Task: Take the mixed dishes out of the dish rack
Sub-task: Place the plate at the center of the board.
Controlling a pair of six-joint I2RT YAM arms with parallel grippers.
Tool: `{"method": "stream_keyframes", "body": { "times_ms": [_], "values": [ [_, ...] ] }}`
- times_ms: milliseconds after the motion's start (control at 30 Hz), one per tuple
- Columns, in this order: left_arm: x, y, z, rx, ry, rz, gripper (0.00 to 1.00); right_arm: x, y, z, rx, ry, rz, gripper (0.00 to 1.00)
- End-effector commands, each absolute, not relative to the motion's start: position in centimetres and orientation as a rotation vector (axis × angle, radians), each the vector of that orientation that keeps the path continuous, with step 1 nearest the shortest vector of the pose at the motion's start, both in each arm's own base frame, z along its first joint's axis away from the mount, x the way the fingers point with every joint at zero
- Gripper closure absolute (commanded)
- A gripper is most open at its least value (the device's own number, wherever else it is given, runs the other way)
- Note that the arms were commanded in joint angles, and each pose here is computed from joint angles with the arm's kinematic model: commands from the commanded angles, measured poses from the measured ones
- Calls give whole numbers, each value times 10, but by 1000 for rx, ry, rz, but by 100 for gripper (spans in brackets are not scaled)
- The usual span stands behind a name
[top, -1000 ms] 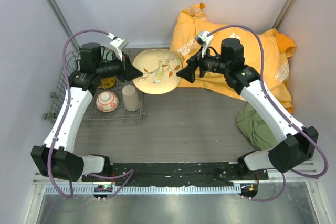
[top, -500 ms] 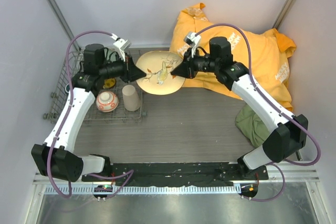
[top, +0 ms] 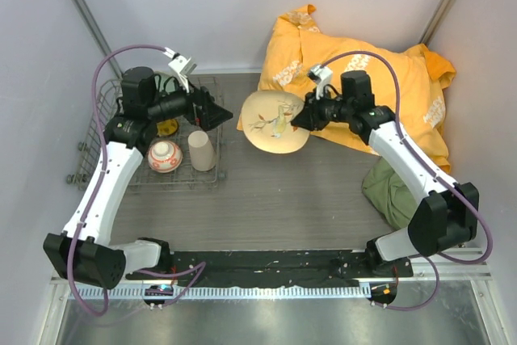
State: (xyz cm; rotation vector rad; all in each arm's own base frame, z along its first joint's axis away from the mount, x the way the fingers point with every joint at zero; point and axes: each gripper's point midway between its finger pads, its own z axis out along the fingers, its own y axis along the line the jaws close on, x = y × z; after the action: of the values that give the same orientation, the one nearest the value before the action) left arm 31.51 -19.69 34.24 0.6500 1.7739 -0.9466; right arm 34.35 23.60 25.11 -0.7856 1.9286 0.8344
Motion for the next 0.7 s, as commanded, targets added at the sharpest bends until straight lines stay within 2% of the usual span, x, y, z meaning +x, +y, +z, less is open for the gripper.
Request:
{"method": "stream_keyframes", "body": {
  "times_ms": [0,300,667],
  "values": [
    [314,-187,378,680,1644,-826,0,356,197,304,-672,1778,828,99],
    [311,-177,345,752,1715,-761,0,342,116,215,-559,2080,802,99],
    [307,-175,320,767,1783,-762,0,279,84,141,-808,2266,1050,99]
  ]
}}
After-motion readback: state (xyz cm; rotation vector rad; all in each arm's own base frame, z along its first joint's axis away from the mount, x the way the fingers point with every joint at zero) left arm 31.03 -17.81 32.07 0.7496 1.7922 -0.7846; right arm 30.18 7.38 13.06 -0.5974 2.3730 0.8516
